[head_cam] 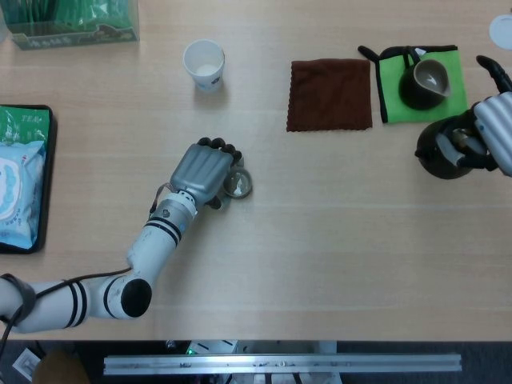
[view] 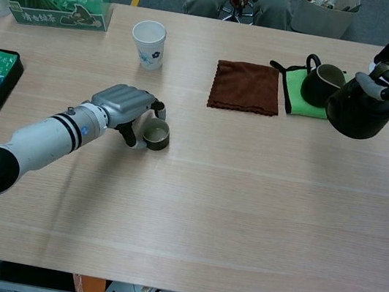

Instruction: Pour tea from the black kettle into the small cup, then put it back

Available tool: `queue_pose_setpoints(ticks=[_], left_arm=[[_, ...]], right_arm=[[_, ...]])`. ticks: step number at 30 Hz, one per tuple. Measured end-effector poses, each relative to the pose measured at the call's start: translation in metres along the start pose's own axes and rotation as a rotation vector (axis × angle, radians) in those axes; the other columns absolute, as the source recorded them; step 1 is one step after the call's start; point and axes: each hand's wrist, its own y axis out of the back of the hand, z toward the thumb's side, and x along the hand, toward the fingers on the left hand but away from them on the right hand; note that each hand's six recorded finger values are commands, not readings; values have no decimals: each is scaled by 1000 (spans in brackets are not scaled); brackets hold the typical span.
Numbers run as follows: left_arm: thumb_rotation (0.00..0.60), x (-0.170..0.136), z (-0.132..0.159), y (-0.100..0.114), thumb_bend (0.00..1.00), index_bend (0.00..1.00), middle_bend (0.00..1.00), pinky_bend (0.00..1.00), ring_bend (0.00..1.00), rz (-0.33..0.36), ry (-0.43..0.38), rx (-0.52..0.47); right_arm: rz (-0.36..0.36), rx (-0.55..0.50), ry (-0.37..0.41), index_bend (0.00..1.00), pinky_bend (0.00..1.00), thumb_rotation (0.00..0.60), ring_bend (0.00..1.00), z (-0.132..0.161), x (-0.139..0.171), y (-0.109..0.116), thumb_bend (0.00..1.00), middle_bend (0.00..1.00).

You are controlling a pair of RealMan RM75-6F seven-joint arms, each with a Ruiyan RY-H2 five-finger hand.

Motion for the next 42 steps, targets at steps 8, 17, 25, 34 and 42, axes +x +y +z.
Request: queue_pose_setpoints(ticks=[8,17,25,34,42], left_arm=[[600,-2,-2,1,268,100,172,196,150,0,6,6],[600,-16,-17,20,269,58,150,196,142,47,29,18],[600,-49,-53,54,269,73,154,196,140,171,96,12],[600,-113,-109,74,269,87,170,197,141,329,196,2],[600,-166,-139,73,269,87,173,197,141,407,263,-36]], right_arm=[[-1,1,3,1000,21,483,878,1,1,1,390,914],[10,-7,33,1000,20,482,878,13,-7,-3,390,914],[25,-16,67,1000,20,492,878,32,-19,-8,390,914],[49,-22,96,1000,21,498,878,52,-32,-16,390,914],[71,-27,113,1000,20,500,878,68,-42,-26,390,915]])
